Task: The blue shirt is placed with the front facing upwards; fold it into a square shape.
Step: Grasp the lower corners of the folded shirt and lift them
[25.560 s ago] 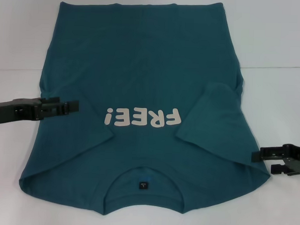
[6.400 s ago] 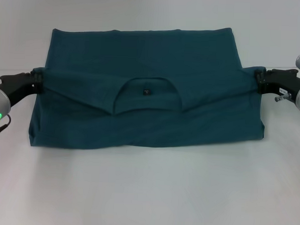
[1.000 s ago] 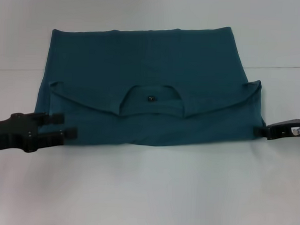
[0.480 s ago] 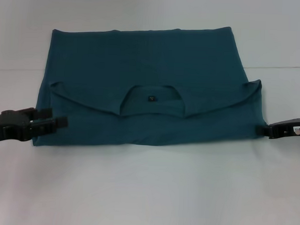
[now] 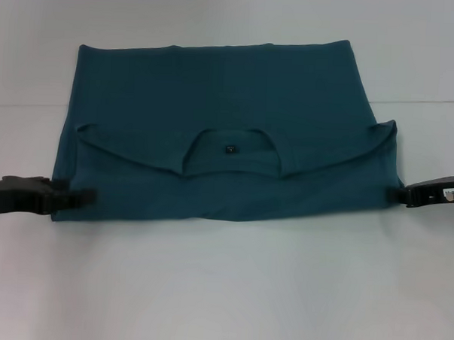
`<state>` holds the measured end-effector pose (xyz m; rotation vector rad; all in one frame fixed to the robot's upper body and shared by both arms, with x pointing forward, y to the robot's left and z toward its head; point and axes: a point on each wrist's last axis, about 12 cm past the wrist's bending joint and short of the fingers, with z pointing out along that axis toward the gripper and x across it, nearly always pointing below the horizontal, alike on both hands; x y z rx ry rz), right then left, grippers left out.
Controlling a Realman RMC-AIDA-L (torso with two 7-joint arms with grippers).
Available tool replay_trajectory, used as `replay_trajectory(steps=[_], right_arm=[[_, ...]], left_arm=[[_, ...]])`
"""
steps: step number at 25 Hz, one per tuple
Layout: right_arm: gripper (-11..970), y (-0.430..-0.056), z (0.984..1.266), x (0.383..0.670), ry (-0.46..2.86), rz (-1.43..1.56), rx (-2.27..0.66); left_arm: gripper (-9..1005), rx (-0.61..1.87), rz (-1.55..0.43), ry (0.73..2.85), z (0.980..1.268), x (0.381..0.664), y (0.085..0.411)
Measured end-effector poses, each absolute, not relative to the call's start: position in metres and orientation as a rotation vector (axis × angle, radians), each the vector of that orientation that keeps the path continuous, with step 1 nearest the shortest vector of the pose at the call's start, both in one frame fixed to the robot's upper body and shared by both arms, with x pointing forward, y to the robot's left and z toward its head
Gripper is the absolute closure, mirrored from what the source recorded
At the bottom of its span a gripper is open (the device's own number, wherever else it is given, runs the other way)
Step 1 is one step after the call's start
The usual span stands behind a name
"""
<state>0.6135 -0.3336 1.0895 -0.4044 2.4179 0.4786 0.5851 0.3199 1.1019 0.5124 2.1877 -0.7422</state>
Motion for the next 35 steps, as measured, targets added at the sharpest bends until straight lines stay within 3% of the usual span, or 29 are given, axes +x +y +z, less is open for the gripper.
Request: replay_trajectory(steps=[12, 35], right_arm=[[915, -0.330, 1.094, 0.618, 2.407, 0.474, -0.422], [914, -0.329, 1.094, 0.618, 2.408, 0.476, -0.432]], left_arm=[[262, 0.445, -0.555, 2.271, 1.094, 0.601, 0.323], [262, 0.517, -0.485, 2.347, 1.072, 0.605, 0.308]])
